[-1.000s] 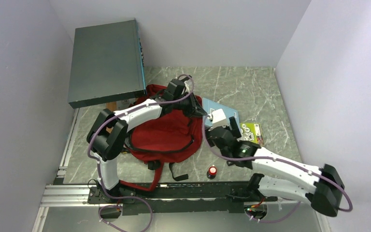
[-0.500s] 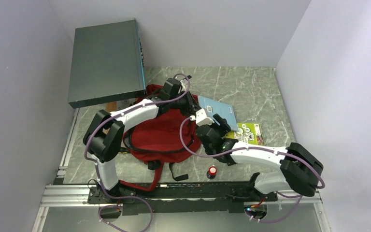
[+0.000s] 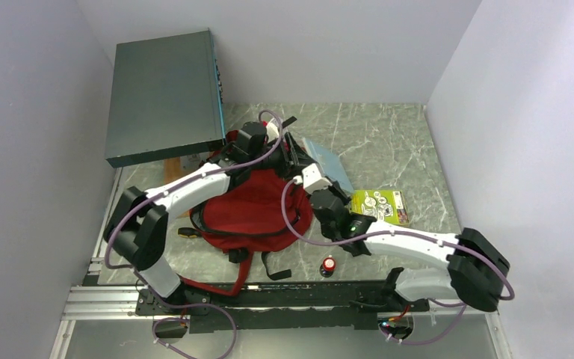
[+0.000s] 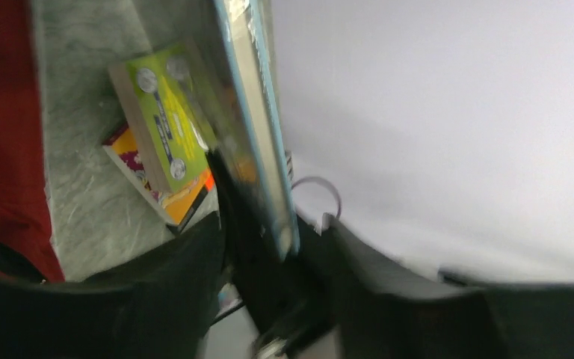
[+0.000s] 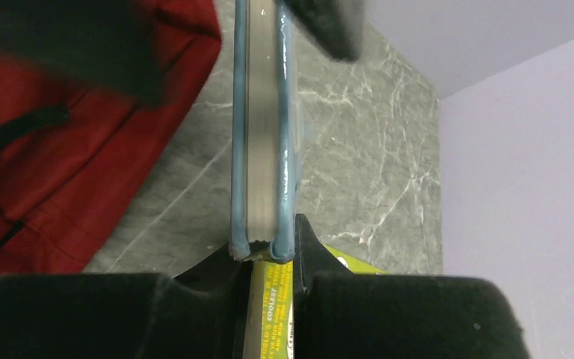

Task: Pack the student bag
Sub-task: Pick up the book from the center of the board.

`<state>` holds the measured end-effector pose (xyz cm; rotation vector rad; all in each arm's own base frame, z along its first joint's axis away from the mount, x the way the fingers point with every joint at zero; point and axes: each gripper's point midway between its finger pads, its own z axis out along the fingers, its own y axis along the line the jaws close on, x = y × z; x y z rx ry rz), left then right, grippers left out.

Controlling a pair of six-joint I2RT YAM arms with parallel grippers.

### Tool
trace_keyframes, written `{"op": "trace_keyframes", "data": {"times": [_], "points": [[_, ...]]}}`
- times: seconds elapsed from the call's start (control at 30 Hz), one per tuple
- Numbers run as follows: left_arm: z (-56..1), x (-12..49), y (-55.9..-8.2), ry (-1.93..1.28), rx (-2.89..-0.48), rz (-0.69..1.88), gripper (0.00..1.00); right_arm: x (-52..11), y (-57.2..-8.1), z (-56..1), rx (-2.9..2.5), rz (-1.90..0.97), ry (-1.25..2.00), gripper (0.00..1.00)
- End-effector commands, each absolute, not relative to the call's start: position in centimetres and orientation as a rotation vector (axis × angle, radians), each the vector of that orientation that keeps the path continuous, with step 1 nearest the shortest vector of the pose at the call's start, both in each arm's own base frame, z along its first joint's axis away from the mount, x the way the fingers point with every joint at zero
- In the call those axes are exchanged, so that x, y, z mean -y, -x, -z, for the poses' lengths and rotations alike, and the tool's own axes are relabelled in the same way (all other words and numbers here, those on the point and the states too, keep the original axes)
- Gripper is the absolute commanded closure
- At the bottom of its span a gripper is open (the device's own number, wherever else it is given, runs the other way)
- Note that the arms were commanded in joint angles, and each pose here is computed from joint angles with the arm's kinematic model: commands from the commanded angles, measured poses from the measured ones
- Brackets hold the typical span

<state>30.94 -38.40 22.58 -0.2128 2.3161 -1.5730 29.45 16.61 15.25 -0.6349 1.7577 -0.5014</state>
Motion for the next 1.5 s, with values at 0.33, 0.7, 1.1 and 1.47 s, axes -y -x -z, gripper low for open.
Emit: {"op": "trace_keyframes", "data": {"times": [0.33,0.7,1.1,1.47], "points": [[-40.7,31.4,-19.2,-0.369,-1.6,1.725,0.0,-16.8,-28.1,-27.1,-1.752,-0.502,0.244,1.0],[-38.1,23.0,-14.3,-0.217,-1.618,1.468,0.0,-24.2,-21.9,-35.8,-1.674,-1.495,0.369,1.0],[-30.1,17.6,-14.7,0.29,-1.67,1.414,0.0,-28.1,-20.0,-32.4,-1.727,-1.969,0.154,1.0],[-24.4,15.4,-15.0,0.699,-1.734,1.449,0.0,-29.8,-20.1,-30.6,-1.717,-2.077,-0.009,1.0]]}}
